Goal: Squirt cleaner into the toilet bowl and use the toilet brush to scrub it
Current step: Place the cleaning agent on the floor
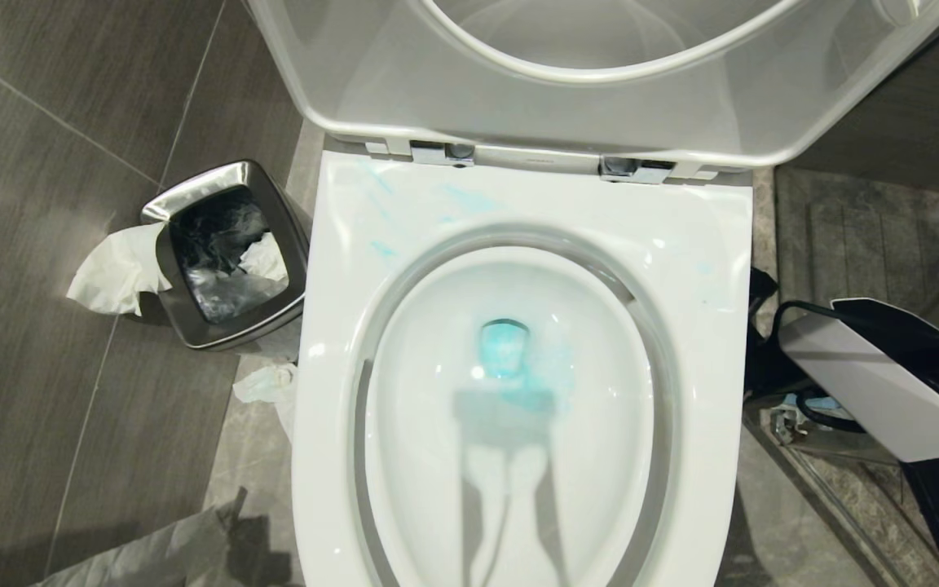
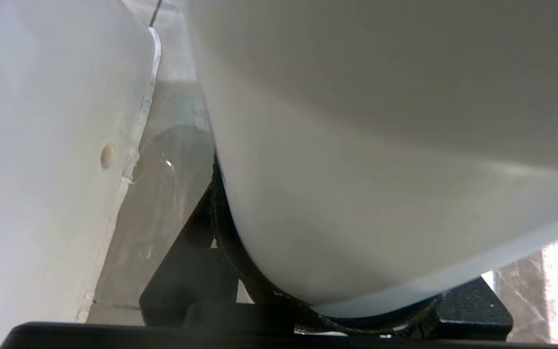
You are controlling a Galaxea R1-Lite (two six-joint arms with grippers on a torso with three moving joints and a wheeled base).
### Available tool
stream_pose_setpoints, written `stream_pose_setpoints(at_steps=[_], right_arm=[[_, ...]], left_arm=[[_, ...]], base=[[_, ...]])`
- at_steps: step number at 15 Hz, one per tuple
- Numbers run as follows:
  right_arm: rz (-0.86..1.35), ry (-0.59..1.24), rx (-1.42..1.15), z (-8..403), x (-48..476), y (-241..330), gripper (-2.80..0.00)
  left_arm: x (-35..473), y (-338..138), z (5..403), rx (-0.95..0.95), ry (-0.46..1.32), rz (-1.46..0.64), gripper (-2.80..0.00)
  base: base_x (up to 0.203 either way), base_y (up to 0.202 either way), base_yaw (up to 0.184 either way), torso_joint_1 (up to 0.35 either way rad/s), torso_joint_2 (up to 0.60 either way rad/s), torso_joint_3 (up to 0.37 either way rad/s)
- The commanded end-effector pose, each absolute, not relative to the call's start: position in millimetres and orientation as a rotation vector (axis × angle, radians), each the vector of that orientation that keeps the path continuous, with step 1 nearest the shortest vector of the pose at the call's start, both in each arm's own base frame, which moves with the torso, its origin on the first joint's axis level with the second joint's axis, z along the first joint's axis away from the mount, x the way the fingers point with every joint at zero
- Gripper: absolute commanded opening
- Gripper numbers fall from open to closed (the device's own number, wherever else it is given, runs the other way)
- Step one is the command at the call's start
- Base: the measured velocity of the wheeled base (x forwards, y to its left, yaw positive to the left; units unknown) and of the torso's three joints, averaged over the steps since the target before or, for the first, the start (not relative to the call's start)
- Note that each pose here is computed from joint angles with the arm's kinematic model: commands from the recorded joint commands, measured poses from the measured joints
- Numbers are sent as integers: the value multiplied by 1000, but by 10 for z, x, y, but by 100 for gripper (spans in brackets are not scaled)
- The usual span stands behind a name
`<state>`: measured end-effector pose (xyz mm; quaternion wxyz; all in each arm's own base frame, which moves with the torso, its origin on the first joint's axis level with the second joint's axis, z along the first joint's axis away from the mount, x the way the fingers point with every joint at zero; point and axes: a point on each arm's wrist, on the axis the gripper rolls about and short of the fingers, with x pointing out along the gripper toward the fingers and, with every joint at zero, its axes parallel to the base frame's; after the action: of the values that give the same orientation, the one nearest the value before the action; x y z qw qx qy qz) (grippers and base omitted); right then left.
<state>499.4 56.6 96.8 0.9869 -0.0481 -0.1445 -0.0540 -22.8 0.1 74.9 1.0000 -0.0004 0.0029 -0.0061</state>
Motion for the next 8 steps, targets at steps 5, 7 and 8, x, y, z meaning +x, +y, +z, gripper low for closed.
stream_pose_setpoints(at_steps=[5, 7, 8], right_arm=[[-107, -303, -96, 1089, 4918, 560, -280], [-106, -303, -94, 1090, 4914, 559, -280], [-106, -302, -95, 1086, 4912, 559, -280]], left_arm=[[-227, 1, 749, -2, 8, -12, -280], [-227, 1, 749, -2, 8, -12, -280], [-227, 1, 749, -2, 8, -12, -280]], base=[[0, 0, 0, 0, 0, 0], [0, 0, 0, 0, 0, 0], [0, 0, 0, 0, 0, 0]])
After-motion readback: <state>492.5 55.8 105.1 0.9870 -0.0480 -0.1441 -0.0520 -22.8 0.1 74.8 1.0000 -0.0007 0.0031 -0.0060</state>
